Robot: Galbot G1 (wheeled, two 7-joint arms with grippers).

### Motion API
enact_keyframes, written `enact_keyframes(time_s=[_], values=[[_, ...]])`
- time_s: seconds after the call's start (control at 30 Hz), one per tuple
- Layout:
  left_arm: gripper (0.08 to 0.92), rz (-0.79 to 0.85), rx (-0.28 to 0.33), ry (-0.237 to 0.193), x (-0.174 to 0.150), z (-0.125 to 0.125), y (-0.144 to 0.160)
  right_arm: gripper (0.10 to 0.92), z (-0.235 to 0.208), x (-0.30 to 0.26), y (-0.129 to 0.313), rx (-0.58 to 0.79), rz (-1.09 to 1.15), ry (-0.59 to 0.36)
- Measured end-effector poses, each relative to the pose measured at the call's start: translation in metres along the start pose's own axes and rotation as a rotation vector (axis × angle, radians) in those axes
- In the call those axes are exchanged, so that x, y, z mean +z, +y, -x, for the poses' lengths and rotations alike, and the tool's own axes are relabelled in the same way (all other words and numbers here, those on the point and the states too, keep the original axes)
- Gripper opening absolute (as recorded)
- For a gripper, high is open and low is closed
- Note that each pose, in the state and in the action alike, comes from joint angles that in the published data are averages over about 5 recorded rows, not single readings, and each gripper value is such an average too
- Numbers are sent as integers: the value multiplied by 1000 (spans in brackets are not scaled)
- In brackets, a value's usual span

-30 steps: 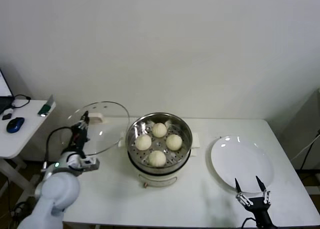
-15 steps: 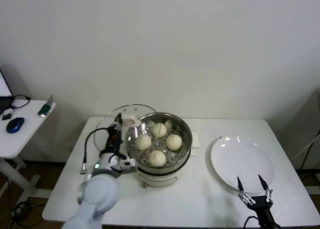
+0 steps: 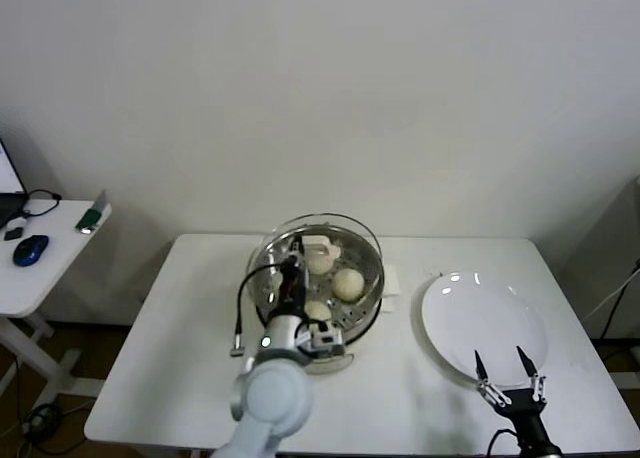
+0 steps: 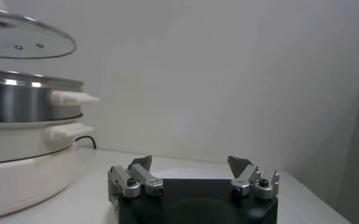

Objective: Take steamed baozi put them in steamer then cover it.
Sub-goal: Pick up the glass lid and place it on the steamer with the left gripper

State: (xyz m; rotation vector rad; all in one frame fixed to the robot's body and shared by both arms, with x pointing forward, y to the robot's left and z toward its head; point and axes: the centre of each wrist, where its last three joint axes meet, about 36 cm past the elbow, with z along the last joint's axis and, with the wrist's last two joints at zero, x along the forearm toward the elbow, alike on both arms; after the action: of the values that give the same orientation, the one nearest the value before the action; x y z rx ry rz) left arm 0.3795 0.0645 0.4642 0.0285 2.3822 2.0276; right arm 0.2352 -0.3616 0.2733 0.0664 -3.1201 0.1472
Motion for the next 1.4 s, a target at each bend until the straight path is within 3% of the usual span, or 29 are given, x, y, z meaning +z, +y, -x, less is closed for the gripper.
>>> enact_keyframes(time_s=[0.6,1.4], values=[[138,67,-9,16,-23,5,-32,823,0,3,-3,12,2,-10],[138,133,10,43,-12,16,-55,823,0,3,-4,22,6,-19]])
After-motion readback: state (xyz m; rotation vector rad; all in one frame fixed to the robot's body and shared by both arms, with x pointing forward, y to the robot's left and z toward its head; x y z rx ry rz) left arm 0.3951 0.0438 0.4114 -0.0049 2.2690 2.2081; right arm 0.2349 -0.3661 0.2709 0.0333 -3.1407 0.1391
